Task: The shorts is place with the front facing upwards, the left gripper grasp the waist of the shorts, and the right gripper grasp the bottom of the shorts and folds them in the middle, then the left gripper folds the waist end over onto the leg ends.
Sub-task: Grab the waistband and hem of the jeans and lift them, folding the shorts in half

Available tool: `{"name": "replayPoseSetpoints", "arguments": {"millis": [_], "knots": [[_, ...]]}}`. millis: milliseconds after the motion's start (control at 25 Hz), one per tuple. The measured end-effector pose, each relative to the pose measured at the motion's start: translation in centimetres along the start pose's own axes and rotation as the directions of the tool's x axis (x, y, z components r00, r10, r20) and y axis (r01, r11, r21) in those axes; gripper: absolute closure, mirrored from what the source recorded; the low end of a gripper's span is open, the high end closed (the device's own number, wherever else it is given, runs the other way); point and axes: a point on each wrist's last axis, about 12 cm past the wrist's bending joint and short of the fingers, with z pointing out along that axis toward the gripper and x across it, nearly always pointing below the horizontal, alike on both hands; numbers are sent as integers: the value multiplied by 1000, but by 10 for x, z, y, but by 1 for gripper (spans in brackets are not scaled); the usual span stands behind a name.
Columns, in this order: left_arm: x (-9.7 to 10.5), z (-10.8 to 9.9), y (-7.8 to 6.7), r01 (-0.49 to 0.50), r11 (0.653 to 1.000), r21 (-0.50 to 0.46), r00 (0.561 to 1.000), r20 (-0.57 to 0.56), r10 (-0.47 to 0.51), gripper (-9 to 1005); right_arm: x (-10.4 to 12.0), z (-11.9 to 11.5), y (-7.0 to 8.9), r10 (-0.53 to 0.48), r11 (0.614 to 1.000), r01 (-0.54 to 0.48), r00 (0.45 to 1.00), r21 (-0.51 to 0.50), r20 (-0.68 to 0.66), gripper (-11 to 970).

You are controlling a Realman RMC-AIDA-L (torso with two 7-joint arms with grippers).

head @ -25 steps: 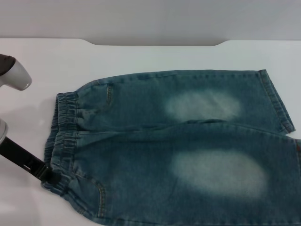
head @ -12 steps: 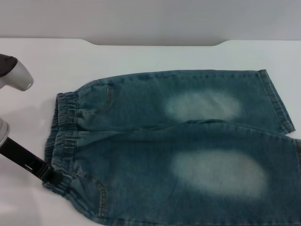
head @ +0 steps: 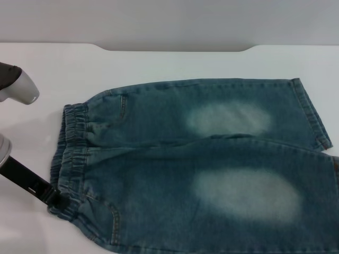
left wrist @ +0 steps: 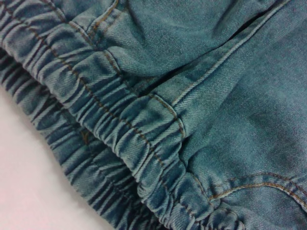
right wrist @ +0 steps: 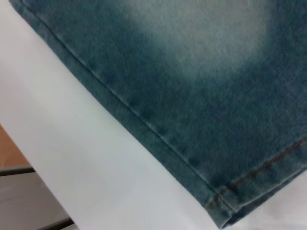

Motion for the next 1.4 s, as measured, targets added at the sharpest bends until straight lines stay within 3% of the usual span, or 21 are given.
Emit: {"name": "replayPoseSetpoints", "arguments": {"millis": [1400], "knots": [[-8,-1,-3,-16,1000,0,1000,-5,16,951,-18,13,-4,-22,1000,22,1000,-19,-2,443]]}}
